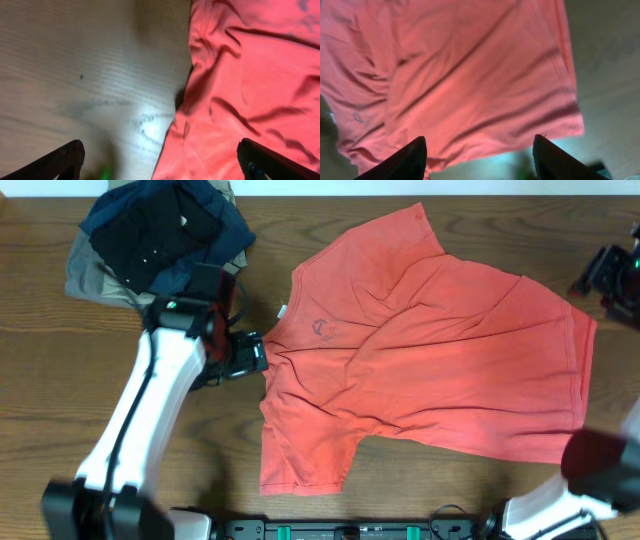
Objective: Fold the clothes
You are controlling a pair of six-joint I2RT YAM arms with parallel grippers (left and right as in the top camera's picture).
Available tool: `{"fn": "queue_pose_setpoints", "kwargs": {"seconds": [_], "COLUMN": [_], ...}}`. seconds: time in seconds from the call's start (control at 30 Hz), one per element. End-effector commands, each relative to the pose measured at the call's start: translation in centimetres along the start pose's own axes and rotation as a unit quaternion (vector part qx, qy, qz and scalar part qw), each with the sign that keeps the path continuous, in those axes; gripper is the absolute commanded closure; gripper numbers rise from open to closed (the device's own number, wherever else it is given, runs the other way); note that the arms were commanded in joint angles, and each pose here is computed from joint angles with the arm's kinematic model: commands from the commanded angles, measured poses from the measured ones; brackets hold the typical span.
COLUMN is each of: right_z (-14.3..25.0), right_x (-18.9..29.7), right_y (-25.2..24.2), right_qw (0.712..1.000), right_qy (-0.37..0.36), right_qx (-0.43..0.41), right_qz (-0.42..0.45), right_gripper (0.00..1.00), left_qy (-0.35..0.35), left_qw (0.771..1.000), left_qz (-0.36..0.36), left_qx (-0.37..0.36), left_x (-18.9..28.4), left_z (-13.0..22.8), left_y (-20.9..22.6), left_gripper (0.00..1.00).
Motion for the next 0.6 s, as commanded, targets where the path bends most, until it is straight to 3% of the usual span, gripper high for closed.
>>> {"fn": "queue_pose_setpoints", "kwargs": {"seconds": [0.0, 0.07, 0.13, 0.57], "right_z": [2.6, 4.4, 5.7, 11.9], "right_x": [0.3, 0.1, -0.5, -8.7], "right_y": [-1.0, -1.3, -1.8, -5.5], "right_qw": [0.999, 1.0, 0.999, 0.997], "right_qy": [-0.009, -0.014, -0.018, 0.047], "right_qx": [-0.006, -0.007, -0.011, -0.021], "right_qz": [0.032, 0.027, 0.025, 0.055], "right_gripper": [0.33, 0.28, 0.01, 0.01], "left_qy": [-0.004, 0.015, 0.037, 0.175], "left_qw": [1.0, 1.0, 0.999, 0.983], "left_qz": [0.004, -0.002, -0.009, 0.049], "left_qx": [-0.005, -0.002, -0.001, 0.016], "left_x": [1.5, 1.9, 1.7, -5.9], "left_z": [1.3, 2.5, 3.4, 10.2], "left_y": [0.2, 0.6, 0.9, 0.7], "left_gripper": [0.02, 0.02, 0.02, 0.02]}}
Point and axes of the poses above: each gripper's point midway between its finger pads, its own x axis back along the fingers, its own y axis along the line the jaws close on, z = x × y, the point moved 4 cm from there along x, back along the fingers, and after that the axes turned 7 degrees about -x, right-handed, at the moved point
